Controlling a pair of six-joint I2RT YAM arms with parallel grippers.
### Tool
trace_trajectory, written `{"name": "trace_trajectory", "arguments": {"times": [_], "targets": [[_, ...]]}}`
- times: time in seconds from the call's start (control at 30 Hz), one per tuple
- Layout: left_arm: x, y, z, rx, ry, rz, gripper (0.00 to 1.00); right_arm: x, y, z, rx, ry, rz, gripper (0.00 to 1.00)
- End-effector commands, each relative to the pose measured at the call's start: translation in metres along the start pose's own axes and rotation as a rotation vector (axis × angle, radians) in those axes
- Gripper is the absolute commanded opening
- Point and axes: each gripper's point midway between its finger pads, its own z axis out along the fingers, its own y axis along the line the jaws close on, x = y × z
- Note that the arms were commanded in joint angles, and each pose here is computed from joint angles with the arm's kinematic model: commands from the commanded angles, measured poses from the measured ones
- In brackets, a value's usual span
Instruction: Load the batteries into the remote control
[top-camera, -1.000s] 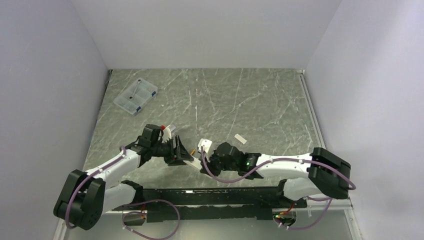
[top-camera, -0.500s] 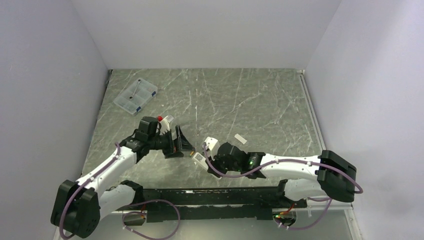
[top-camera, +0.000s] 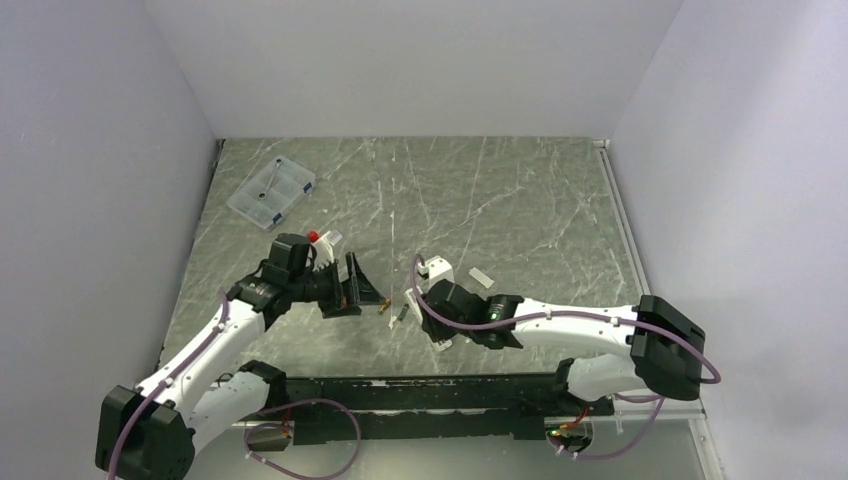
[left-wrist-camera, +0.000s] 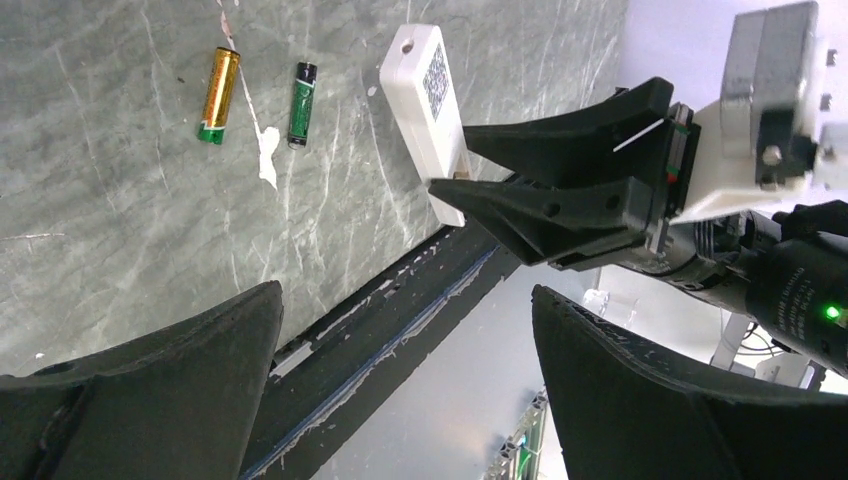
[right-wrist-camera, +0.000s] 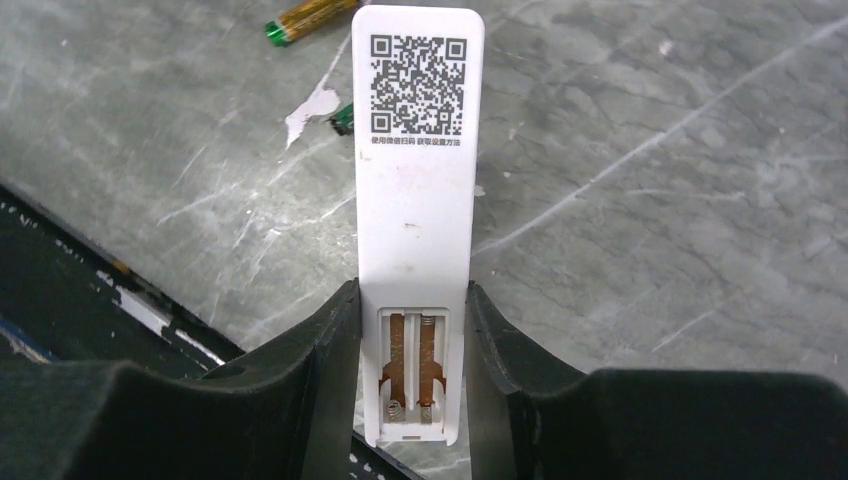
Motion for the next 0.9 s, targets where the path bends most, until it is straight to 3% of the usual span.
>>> {"name": "trace_trajectory", "arguments": {"times": [0.0, 0.27, 0.67, 0.87], "targets": [[-0.011, -0.015, -0.01, 0.012, -0.036, 0.068, 1.0, -0.017, -0.006, 0.001, 0.071, -0.049, 0.149, 0.0], [-0.014, -0.019, -0.016, -0.004, -0.043, 0.093, 0.99, -0.031, -0.007, 0.005, 0.145, -0.052, 0.27, 0.0], [-0.015, -0.02, -0.018, -0.01, -0.042, 0.109, 1.0, -0.027, -0.025, 0.013, 0.414, 0.026, 0.451, 0.0], [-0.015, -0.022, -0.021, -0.008, -0.043, 0.123, 0.99, -0.026, -0.022, 0.02, 0.435, 0.033, 0.517, 0.0]]}}
